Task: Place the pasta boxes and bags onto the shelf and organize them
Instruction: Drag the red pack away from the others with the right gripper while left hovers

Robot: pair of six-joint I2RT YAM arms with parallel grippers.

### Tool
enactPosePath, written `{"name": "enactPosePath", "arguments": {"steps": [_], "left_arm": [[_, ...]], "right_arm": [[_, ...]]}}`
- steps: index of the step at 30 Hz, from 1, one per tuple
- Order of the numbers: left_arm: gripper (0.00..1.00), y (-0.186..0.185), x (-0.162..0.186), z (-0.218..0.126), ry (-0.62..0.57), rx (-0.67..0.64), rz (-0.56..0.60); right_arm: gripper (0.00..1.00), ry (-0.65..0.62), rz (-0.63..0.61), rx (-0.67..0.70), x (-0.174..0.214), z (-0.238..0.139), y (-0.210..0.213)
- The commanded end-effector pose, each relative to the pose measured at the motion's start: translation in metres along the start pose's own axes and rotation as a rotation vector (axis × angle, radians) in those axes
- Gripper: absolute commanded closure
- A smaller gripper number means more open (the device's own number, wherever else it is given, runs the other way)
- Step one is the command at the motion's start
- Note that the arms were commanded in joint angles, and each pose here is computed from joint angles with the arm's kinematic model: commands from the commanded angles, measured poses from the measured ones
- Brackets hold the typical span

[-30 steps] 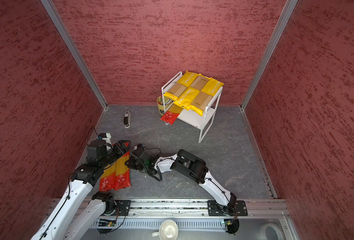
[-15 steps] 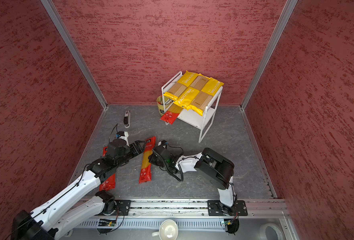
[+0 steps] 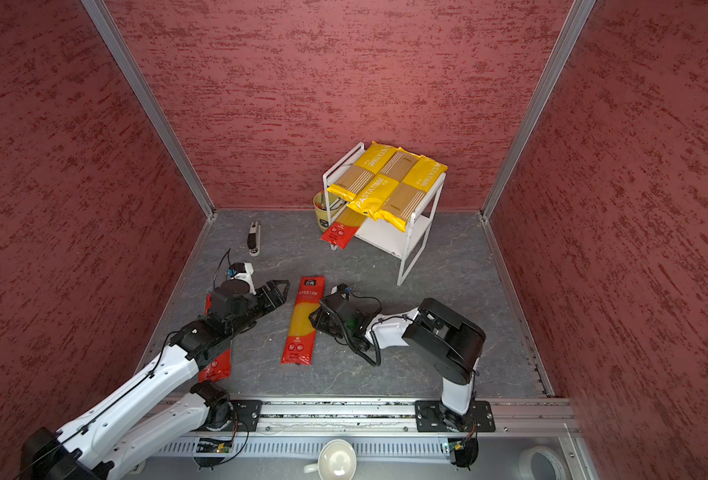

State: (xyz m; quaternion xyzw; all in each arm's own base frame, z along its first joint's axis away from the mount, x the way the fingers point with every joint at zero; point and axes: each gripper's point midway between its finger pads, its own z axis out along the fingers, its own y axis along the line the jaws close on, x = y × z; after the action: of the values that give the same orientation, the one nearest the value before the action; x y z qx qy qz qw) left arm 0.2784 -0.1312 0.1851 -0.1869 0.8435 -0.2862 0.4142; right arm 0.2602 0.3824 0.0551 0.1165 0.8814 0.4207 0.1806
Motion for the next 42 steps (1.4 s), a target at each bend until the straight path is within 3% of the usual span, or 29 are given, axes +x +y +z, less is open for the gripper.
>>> {"name": "enactPosePath", "arguments": {"steps": [1, 5, 8, 29, 32, 38, 42], "left_arm": [[0.2, 0.001, 0.0, 0.0, 0.013, 0.012, -0.013], [0.2, -0.002, 0.002, 0.003, 0.031, 0.023, -0.01], [0.2, 0.0, 0.006, 0.002, 0.06, 0.03, -0.012], [0.2, 0.062, 0.028, -0.025, 0.109, -0.033, -0.163], [0.2, 0.06, 0.026, -0.026, 0.103, -0.027, -0.169], [0.2, 0.057, 0.02, -0.033, 0.084, -0.018, -0.177], [0.2, 0.052, 0.011, -0.042, 0.061, -0.012, -0.194]], "right_arm": [[0.54, 0.005, -0.038, -0.049, -0.005, -0.011, 0.014], [0.41, 0.047, -0.059, -0.052, -0.005, -0.012, 0.011], [0.37, 0.071, -0.052, -0.074, -0.007, -0.011, 0.01], [0.4, 0.065, 0.052, -0.101, 0.002, 0.035, 0.015], [0.45, 0.054, 0.064, -0.111, 0.002, 0.042, 0.017], [0.76, 0.027, 0.094, -0.168, 0.002, 0.043, 0.029], [0.9, -0.012, 0.118, -0.241, -0.004, 0.032, 0.047]]}}
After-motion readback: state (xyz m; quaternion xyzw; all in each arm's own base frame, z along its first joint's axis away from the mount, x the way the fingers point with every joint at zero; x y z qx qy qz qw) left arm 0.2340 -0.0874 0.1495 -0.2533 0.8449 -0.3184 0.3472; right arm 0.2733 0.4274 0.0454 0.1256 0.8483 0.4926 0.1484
